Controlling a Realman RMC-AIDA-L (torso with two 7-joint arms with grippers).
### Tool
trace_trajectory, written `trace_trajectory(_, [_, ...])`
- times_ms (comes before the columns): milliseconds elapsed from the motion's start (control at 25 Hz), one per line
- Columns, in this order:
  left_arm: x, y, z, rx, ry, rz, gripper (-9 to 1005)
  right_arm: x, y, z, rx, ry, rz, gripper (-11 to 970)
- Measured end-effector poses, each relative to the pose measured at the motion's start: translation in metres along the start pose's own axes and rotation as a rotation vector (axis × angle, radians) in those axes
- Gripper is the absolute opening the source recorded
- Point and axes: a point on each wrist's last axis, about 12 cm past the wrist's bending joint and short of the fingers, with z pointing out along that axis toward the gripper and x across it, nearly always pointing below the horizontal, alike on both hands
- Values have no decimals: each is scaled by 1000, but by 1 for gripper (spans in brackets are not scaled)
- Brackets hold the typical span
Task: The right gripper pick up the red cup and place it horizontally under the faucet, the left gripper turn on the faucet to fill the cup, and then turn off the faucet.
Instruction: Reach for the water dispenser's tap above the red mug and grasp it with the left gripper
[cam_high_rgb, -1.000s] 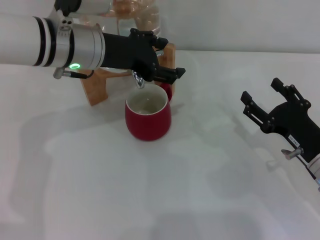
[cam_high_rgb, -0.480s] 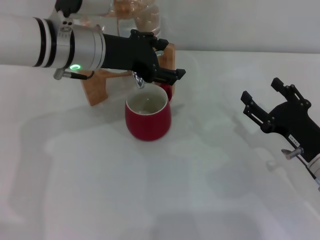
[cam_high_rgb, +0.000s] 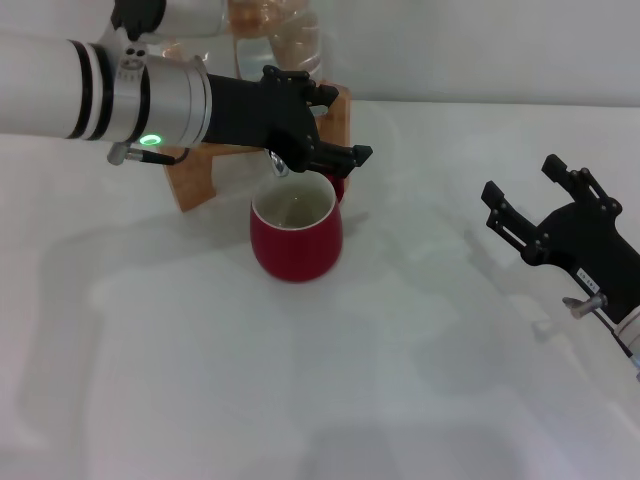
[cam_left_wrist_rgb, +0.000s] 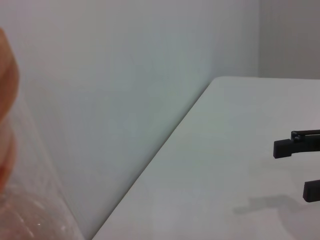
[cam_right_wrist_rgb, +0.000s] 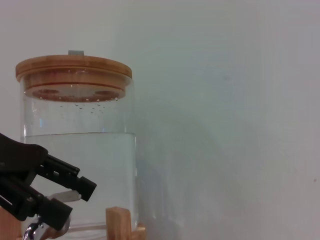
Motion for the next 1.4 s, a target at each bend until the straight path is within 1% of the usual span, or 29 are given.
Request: trace_trajectory(1400, [-5, -5, -5, 35, -1, 9, 874, 0, -1, -2, 4, -7, 0, 839])
